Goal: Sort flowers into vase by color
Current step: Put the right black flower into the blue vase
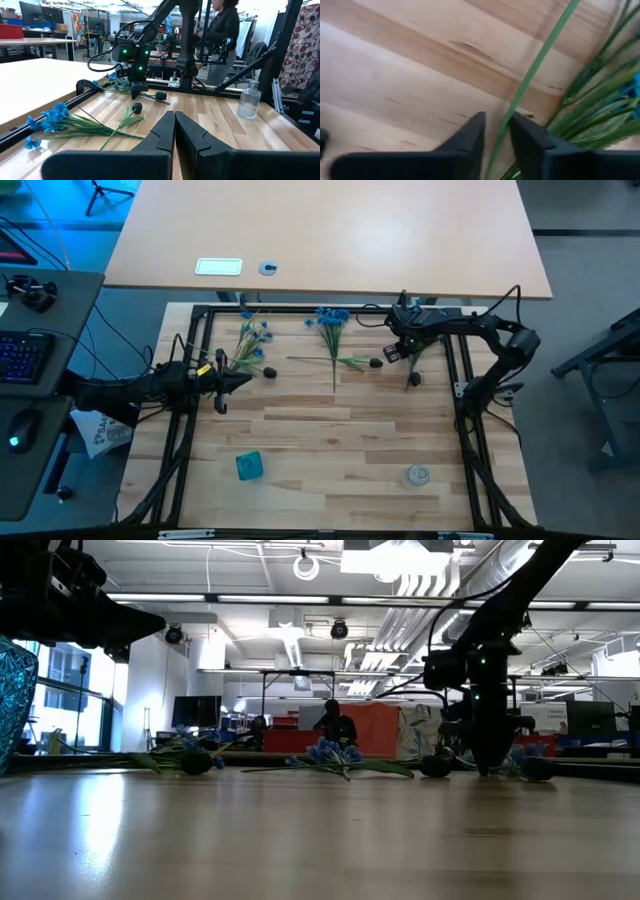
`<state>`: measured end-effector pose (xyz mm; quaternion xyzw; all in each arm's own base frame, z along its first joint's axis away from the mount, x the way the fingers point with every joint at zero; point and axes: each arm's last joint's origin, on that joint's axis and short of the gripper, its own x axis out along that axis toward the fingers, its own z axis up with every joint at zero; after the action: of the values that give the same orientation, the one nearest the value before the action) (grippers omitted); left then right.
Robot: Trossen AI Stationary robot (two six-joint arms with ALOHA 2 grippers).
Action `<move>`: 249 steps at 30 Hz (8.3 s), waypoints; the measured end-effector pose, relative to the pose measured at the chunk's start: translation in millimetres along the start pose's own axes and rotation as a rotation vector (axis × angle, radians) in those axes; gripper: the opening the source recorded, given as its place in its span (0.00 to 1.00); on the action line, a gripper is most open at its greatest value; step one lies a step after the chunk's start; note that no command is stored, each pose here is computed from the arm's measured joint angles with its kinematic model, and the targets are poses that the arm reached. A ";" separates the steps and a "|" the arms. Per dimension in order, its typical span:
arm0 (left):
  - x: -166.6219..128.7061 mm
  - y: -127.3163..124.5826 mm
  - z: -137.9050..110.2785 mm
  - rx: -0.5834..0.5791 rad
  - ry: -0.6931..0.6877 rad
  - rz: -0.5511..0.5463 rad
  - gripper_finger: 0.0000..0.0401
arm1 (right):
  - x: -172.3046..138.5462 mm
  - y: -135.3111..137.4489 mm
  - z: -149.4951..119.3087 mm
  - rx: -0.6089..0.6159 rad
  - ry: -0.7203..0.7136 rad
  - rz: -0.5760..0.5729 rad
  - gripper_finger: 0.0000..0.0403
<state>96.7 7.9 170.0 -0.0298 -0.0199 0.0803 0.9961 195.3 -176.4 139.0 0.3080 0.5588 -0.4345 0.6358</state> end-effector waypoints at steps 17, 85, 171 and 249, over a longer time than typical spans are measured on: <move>0.0 0.0 0.0 0.000 0.000 0.000 0.00 | -183.0 44.3 -17.6 -0.441 -0.968 0.977 0.01; 157.3 -13.0 177.2 -1.464 -0.049 -0.357 0.44 | -315.9 203.1 -0.7 -2.023 -1.522 -0.390 0.00; 24.0 -139.6 79.0 -0.474 -0.114 0.147 0.00 | -258.8 196.8 -110.2 -0.618 -0.774 1.395 0.43; 1.9 -145.9 35.3 -0.162 -0.174 -0.286 0.03 | -327.3 269.0 -108.6 -0.340 -1.114 1.285 0.43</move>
<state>120.2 -133.6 214.4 -0.0997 -0.1162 -0.0616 0.9863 389.0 103.4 413.6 0.2071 -0.0590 0.0107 0.9765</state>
